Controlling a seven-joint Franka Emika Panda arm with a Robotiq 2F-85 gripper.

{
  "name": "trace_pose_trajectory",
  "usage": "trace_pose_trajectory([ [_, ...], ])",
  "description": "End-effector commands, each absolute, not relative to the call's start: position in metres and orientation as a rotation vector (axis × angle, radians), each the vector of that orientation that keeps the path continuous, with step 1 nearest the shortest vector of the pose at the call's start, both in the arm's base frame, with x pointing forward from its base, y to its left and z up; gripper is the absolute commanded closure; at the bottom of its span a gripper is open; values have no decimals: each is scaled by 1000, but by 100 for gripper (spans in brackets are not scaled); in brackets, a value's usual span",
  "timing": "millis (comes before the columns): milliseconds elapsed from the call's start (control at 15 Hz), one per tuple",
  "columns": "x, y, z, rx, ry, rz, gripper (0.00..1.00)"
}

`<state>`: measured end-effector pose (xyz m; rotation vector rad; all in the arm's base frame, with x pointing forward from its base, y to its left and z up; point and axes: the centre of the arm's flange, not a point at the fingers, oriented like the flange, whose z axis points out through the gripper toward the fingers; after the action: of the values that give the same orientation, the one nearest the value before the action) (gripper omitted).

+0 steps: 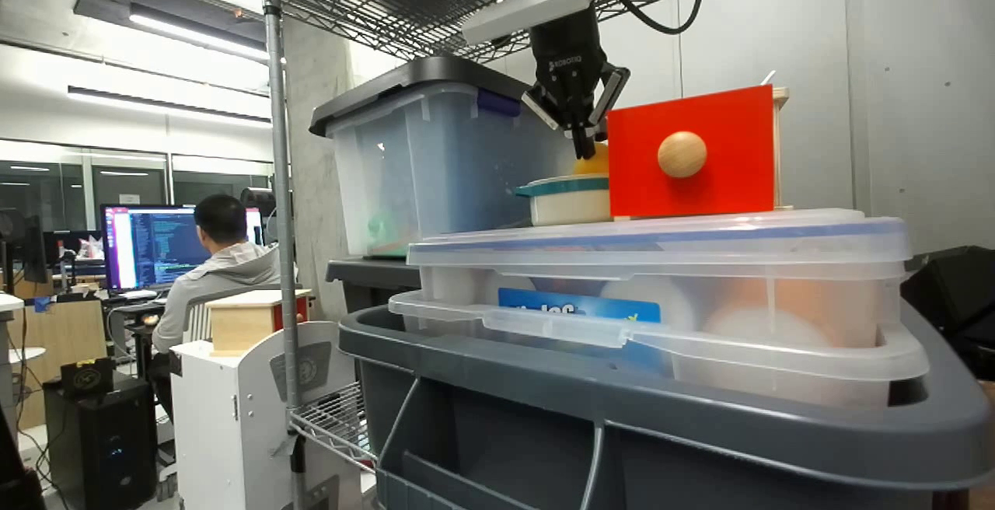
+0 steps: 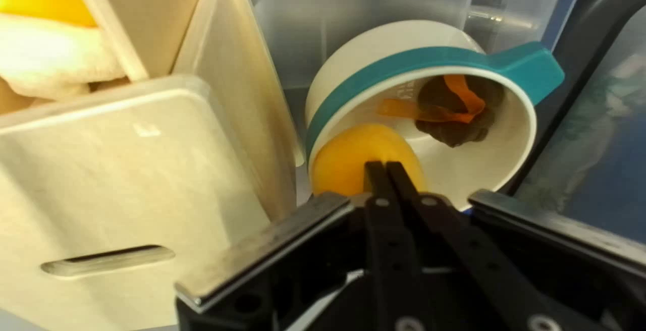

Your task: Put the brown and orange plushies in the open drawer

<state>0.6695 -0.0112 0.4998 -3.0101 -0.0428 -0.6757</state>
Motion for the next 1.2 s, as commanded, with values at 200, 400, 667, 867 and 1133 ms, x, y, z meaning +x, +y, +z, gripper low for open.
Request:
trace_pose_trajectory([
  [200, 630, -11, 507, -2952, -130, -697, 99],
  [400, 621, -8, 509, -2945, -152, -700, 99],
  [667, 612, -8, 520, -2934, -171, -719, 99],
  [867, 608, -8, 527, -2924, -178, -734, 99],
  [1133, 599, -8, 529, -2923, -190, -744, 99],
])
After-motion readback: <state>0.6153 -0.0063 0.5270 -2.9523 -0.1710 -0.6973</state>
